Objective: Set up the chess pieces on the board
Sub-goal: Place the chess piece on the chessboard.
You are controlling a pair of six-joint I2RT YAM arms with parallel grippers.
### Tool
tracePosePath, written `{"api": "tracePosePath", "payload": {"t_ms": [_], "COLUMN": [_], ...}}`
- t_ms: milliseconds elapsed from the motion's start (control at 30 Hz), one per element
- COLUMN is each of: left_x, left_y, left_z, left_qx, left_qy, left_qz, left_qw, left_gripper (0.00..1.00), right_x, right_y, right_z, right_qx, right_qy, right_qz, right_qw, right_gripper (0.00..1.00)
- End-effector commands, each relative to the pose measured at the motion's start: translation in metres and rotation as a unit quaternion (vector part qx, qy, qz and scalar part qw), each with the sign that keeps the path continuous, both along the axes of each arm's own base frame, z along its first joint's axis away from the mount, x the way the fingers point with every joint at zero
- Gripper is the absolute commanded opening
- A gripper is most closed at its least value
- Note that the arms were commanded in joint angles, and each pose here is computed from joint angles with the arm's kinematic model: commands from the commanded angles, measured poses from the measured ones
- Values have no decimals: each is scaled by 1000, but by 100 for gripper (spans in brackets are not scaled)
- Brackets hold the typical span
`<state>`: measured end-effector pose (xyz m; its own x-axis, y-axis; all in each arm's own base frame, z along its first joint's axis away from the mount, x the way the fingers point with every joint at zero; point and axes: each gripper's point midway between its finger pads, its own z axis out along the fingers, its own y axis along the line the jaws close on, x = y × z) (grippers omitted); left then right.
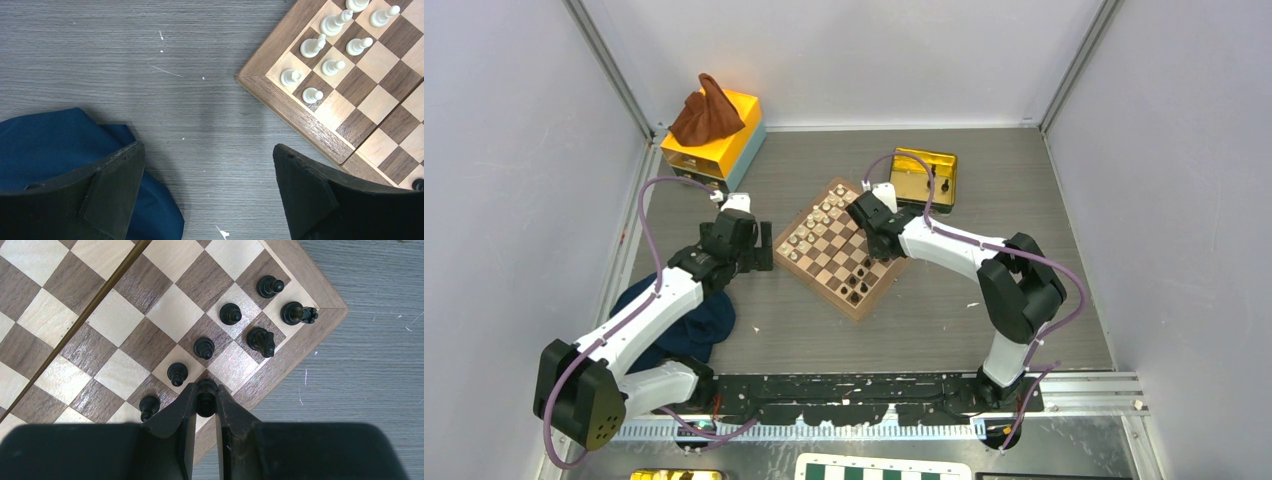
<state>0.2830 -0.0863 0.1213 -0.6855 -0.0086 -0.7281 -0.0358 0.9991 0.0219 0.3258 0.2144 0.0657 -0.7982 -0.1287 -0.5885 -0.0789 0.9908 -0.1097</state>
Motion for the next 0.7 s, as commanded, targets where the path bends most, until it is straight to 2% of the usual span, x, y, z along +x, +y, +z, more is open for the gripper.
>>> {"api": "tracePosePath", "payload": {"t_ms": [0,667], "left_x": [11,11], "left_y": [-3,-4], "left_z": [19,19], "left_qx": [-15,-17], "left_qy": [-27,-28], "left_qz": [7,7], "left_qw": [999,999], "left_gripper": [100,100], "right_x": [-7,-16], "right_y": [1,-4], "right_z": [-5,-5], "right_qx": [17,24], "right_qy": [11,19], "right_qz": [-9,-16], "right_qw": [1000,999], "right_gripper": [1,1]}}
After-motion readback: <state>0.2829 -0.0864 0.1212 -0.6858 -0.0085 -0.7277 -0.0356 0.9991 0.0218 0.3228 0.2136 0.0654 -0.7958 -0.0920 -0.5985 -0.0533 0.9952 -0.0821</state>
